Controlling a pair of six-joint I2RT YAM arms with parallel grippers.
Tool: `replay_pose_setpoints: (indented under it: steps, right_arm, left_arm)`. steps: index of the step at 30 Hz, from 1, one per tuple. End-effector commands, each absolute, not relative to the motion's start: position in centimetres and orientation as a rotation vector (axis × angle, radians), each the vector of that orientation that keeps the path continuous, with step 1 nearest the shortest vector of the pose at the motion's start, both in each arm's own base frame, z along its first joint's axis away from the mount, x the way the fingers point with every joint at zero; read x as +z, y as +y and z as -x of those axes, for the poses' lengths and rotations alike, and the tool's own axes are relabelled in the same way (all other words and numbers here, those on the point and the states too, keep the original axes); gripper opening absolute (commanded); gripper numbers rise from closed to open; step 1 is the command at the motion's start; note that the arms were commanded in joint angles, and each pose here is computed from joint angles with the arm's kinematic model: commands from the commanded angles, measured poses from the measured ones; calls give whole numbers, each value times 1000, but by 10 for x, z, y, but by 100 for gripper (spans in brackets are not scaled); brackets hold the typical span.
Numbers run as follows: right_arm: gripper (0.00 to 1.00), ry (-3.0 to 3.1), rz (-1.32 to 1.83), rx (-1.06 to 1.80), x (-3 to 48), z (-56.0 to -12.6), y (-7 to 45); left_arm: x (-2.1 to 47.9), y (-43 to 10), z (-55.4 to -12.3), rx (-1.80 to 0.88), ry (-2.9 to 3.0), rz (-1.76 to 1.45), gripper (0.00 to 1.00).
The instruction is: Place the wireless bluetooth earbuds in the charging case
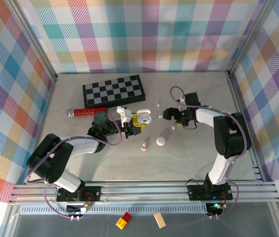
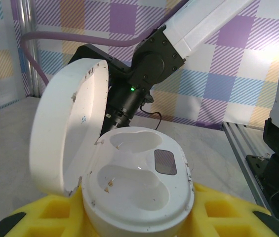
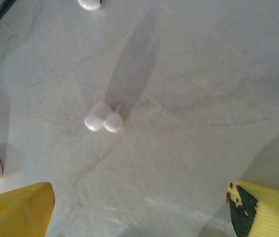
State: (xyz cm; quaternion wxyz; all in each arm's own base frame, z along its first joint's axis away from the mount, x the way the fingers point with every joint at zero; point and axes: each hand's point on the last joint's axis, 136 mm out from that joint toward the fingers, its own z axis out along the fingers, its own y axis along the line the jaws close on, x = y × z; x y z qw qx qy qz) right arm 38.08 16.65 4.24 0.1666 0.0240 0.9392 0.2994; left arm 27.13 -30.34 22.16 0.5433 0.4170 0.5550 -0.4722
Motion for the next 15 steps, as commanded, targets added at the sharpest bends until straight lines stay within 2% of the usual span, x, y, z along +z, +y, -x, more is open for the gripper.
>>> replay_pose_setpoints:
  steps: [1,12,15]
  right_arm:
    - [90,2735,-24,944,39,-349,174]
    - [87,2758,29,1044,46,-307,184]
    - [87,2758,16,985,52,-304,177]
  left_arm:
    - [230,-301,-266,-1114,1276,-1010,37]
    - [233,-299,-266,-1104,1276,-1007,37]
    - [234,-299,-265,-1107,1275,-1007,37]
